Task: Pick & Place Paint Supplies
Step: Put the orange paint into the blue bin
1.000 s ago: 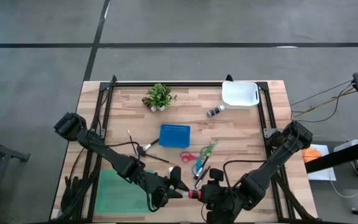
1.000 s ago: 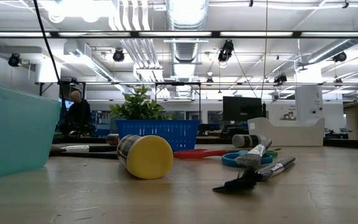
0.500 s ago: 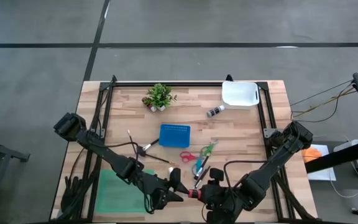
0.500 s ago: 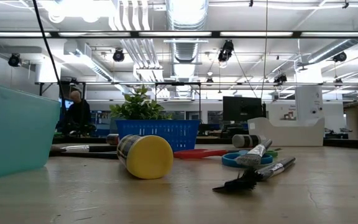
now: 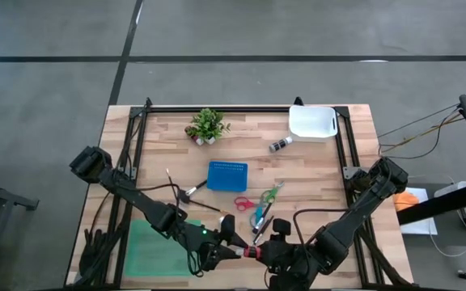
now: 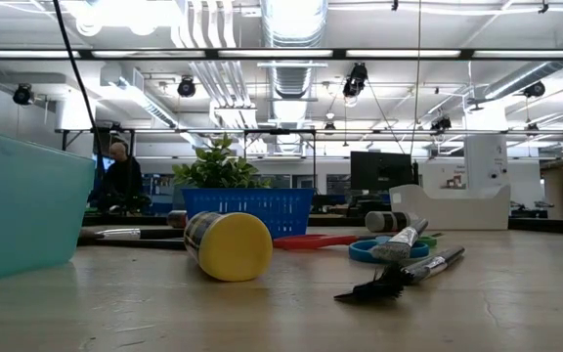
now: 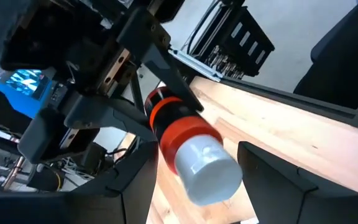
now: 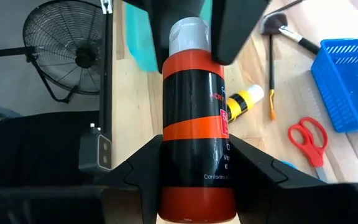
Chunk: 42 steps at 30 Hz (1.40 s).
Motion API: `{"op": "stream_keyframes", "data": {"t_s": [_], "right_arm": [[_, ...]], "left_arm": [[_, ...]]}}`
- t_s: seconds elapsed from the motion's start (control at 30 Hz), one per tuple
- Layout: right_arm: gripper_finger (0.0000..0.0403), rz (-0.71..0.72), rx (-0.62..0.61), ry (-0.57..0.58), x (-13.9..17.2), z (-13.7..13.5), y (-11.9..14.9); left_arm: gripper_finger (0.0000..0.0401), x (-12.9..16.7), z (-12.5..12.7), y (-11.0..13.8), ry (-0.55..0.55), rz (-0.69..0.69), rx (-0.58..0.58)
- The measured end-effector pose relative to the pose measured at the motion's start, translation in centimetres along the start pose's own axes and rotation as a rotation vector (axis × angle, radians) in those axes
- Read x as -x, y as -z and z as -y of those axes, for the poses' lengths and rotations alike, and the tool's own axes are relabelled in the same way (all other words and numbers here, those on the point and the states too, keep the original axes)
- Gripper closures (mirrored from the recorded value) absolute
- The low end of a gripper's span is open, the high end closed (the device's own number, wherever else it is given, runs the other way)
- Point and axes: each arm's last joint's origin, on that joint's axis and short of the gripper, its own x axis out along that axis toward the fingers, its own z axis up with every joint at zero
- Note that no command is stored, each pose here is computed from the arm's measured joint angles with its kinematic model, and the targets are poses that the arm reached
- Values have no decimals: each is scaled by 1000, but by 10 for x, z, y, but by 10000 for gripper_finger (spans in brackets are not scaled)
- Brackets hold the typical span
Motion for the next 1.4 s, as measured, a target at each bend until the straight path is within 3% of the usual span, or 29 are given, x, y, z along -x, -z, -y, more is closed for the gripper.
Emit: {"op": "stream_keyframes", "data": {"t_s": [0.33,0.67,1.13,1.27,1.4], "right_arm": [[258,80,6,27,16,-2,-1],[258,134,18,54,26,-8,4],[258,169,39,73,26,-8,2],[258,170,38,72,26,-8,2],[258,170,38,71,26,-8,2]], "left_arm": [[172,13,-14,-6,-109,-33,37],[172,20,-16,-10,-43,56,51],[173,19,-19,-13,-82,99,60],[196,19,-19,-13,-83,100,63],[248,18,-20,-12,-85,99,70]]}}
